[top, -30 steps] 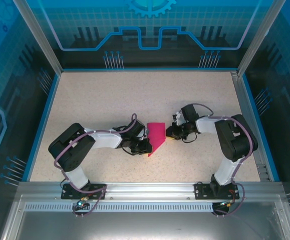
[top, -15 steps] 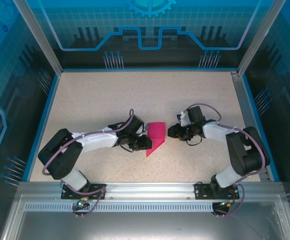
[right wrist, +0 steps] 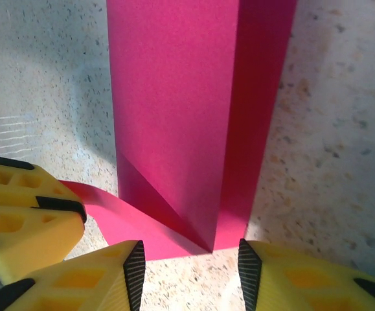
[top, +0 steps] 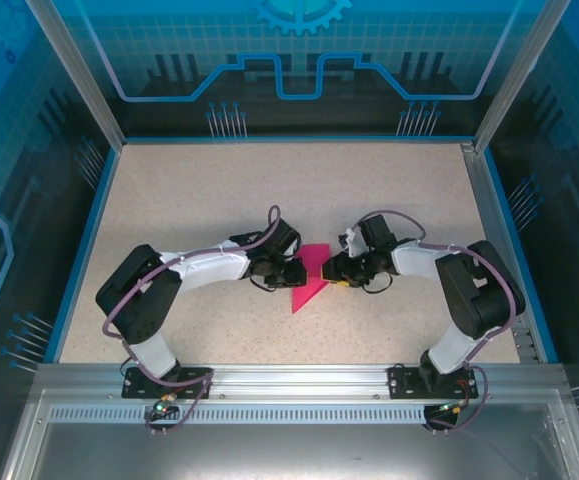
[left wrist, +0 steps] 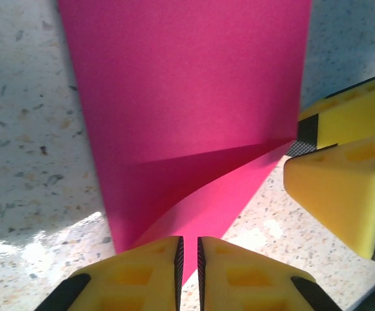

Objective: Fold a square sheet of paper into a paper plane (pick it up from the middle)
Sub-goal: Fourth fold the wing at the center of the table.

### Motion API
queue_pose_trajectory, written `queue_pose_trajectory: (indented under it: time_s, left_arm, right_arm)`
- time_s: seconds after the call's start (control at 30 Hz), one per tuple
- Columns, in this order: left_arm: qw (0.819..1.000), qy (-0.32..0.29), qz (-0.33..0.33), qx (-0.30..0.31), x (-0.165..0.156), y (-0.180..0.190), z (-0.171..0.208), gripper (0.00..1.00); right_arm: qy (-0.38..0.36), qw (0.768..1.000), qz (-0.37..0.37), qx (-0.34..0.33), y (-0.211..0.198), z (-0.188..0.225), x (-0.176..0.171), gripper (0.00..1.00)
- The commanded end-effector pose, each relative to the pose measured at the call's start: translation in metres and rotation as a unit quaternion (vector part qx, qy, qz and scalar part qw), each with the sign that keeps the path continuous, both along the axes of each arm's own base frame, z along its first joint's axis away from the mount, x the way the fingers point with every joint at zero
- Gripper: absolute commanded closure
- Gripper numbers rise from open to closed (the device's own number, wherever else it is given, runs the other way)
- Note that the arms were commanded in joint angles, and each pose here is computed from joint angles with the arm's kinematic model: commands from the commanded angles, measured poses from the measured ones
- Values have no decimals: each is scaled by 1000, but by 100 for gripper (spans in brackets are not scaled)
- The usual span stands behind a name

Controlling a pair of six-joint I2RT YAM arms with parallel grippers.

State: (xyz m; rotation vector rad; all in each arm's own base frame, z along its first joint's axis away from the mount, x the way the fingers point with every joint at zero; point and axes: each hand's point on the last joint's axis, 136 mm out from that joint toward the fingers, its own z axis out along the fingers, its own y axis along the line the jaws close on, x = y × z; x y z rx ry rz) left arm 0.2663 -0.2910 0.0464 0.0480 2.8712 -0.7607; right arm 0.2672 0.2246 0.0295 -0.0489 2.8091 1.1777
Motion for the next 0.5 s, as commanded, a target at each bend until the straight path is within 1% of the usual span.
queue_pose_trajectory:
  time_s: [0.0, 0.13, 0.23, 0.33, 0.4, 0.47]
  left_arm:
    - [1000, -3, -2, 25, 2, 7, -4, 82]
    - [1000, -4, -1, 31, 4, 9, -8, 82]
    - [1000, -7, 0, 27, 5, 7, -7, 82]
    - [1000, -17, 1, 14, 4, 6, -1, 80]
    - [1000, -27, 3, 8, 0, 9, 5, 75]
    - [999, -40, 2, 4, -5, 11, 10, 64]
  right_arm:
    - [-5, 1000, 19, 25, 15, 9, 1, 55]
    - [-11, 999, 32, 40, 21, 14, 1, 56]
    - [-14, 998, 45, 39, 23, 14, -1, 58]
    - [-14, 997, 58, 42, 26, 12, -2, 63]
    - [-9, 997, 62, 38, 26, 8, -2, 66]
    - [-5, 997, 65, 38, 27, 7, -2, 69]
